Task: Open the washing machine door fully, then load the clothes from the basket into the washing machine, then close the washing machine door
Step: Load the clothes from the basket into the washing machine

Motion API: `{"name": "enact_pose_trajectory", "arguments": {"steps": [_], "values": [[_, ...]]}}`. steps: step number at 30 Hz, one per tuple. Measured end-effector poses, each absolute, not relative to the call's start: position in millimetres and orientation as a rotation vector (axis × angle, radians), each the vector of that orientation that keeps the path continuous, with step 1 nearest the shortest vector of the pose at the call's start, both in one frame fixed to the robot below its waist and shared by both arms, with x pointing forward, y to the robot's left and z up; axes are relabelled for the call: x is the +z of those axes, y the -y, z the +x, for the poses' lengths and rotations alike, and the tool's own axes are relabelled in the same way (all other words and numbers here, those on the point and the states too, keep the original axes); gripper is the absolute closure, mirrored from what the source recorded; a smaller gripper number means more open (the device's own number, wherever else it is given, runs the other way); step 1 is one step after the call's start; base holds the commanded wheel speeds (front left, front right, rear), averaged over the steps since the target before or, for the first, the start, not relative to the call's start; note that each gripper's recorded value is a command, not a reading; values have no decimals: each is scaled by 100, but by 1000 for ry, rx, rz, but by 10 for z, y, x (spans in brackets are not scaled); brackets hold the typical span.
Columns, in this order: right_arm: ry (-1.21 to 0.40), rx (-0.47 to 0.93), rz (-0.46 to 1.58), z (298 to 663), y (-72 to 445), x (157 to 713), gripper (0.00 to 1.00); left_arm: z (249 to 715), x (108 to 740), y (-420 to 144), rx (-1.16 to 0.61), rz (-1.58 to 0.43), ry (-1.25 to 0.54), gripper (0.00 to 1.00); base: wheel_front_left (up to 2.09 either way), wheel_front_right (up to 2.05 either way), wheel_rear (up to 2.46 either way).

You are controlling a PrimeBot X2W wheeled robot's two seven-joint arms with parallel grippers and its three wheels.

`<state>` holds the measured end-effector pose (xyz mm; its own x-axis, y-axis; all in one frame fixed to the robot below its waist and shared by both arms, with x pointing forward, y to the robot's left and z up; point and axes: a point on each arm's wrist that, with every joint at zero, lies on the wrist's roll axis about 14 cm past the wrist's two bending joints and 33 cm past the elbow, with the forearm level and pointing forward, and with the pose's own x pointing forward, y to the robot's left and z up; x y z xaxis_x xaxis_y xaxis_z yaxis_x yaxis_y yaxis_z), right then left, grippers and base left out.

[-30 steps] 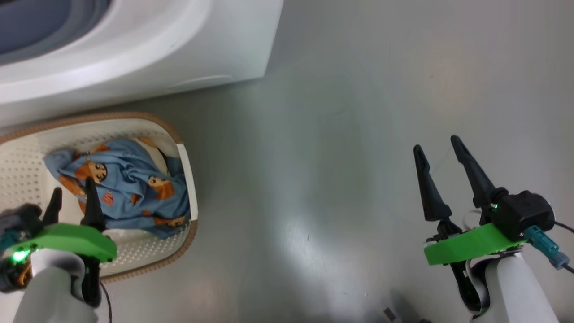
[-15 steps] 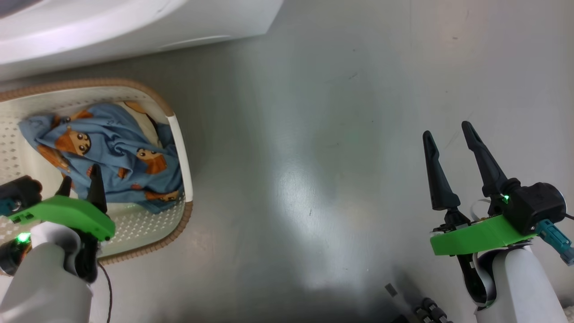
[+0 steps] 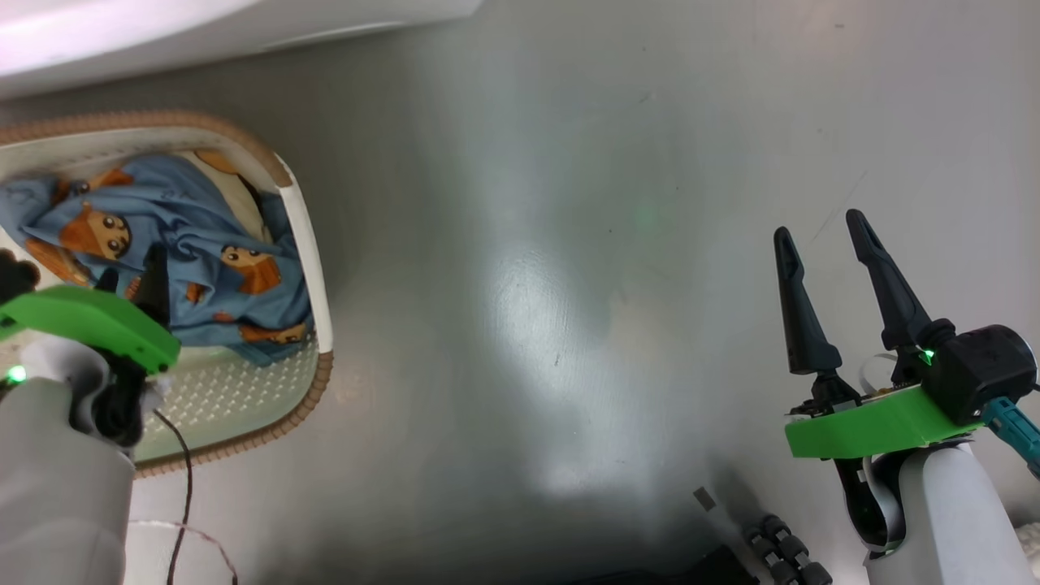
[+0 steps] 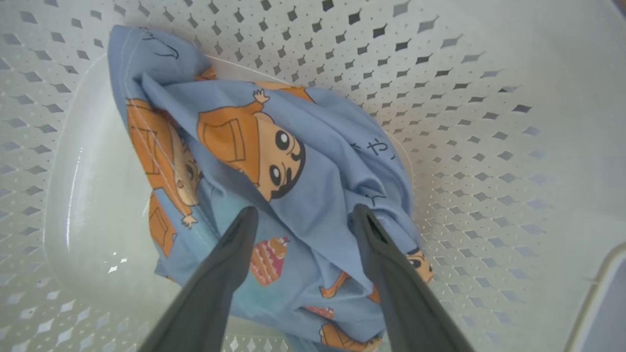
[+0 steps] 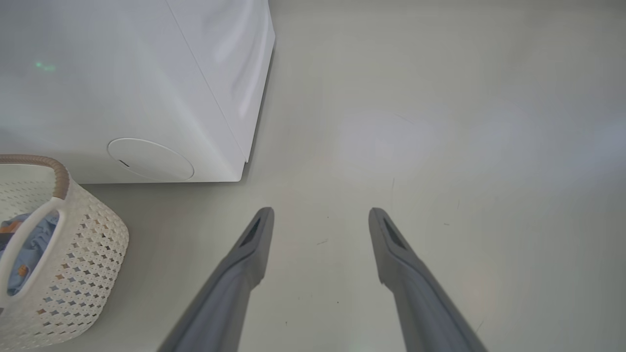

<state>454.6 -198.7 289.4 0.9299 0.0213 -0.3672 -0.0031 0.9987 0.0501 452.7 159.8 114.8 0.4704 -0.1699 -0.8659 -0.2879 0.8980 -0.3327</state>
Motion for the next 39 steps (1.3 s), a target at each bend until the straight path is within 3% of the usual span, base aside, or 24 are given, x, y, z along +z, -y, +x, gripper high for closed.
{"name": "enact_pose_trajectory", "arguments": {"steps": [14, 31, 32, 33, 34, 39], "values": [[-417, 3, 39, 4494, 2031, 2714, 0, 4498, 878, -1460, 98, -570, -1230, 0, 0, 0, 0], [-417, -7, 26, 4469, 2081, 2732, 0, 4560, 813, -1338, 136, -652, -1268, 0, 0, 0, 0], [-416, -8, 26, 4469, 2085, 2741, 0, 4548, 811, -1333, 138, -653, -1273, 33, 0, 0, 0], [-413, -9, 24, 4471, 2089, 2753, 0, 4539, 812, -1321, 135, -651, -1276, 73, 0, 0, 0], [-409, -8, 22, 4476, 2090, 2764, 0, 4535, 816, -1305, 134, -653, -1278, 100, 0, 0, 0], [-391, -7, 15, 4510, 2094, 2820, 0, 4644, 883, -1276, 139, -669, -1214, 100, 0, 0, 0]]}}
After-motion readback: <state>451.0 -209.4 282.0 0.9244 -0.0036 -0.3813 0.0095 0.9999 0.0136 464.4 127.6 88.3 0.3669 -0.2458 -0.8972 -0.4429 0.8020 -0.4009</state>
